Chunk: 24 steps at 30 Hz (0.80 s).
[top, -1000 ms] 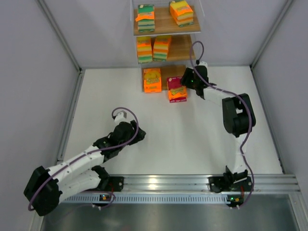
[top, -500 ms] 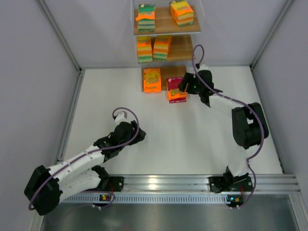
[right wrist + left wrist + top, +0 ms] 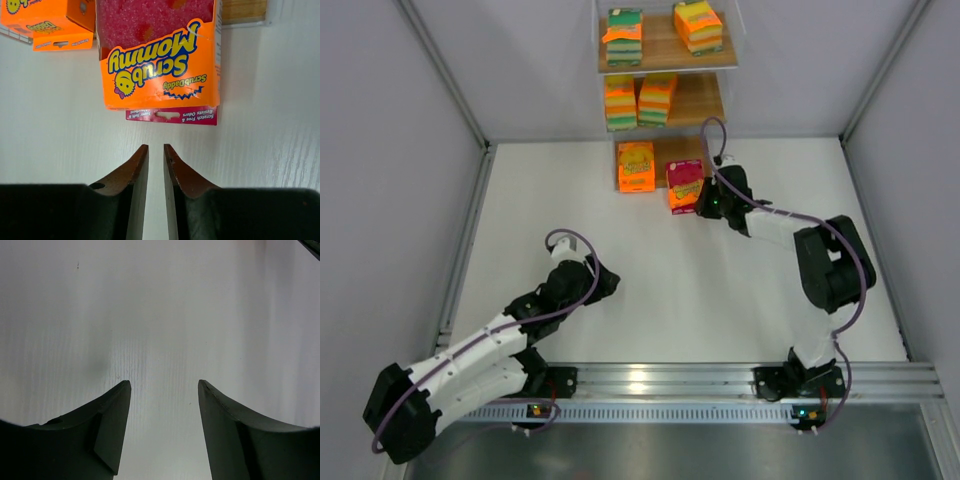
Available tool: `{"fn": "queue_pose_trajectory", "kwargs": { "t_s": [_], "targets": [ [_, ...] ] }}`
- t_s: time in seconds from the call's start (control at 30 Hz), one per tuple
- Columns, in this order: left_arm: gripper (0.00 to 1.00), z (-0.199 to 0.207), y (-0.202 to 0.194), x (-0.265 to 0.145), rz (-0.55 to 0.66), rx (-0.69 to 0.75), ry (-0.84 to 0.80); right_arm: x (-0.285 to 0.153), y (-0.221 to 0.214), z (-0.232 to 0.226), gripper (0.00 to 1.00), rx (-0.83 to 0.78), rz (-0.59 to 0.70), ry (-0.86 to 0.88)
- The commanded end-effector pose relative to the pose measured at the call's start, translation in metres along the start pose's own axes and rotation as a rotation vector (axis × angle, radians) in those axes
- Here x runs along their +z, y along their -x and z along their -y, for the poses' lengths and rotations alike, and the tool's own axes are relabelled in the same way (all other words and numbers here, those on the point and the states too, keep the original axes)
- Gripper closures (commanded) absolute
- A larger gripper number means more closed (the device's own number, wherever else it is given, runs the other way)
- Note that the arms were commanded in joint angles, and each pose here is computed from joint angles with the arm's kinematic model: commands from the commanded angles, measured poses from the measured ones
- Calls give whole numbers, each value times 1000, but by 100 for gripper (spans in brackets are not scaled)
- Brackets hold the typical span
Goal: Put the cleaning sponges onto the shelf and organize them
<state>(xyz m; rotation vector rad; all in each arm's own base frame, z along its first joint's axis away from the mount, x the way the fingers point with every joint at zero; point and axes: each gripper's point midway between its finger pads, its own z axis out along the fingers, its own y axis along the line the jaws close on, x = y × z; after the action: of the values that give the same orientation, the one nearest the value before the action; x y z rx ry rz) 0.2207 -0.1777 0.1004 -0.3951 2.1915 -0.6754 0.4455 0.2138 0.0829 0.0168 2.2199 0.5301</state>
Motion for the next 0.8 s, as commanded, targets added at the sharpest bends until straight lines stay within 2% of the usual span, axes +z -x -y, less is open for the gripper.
{"fn": "queue_pose_trajectory", "kwargs": {
  "t_s": [0.0, 0.2, 0.4, 0.77],
  "targets": [
    [38, 1, 5, 0, 24, -12, -12, 11, 4, -3, 80, -59, 13, -55],
    [37, 1, 5, 2, 21, 1, -3, 34, -1, -1, 82, -91, -13, -100],
    [36, 0, 8, 2, 32, 27, 3, 49, 5, -4, 82, -68, 37, -129],
    [32, -9, 11, 1, 43, 42, 28, 70, 56, -14, 80, -92, 183, -183]
  ]
}}
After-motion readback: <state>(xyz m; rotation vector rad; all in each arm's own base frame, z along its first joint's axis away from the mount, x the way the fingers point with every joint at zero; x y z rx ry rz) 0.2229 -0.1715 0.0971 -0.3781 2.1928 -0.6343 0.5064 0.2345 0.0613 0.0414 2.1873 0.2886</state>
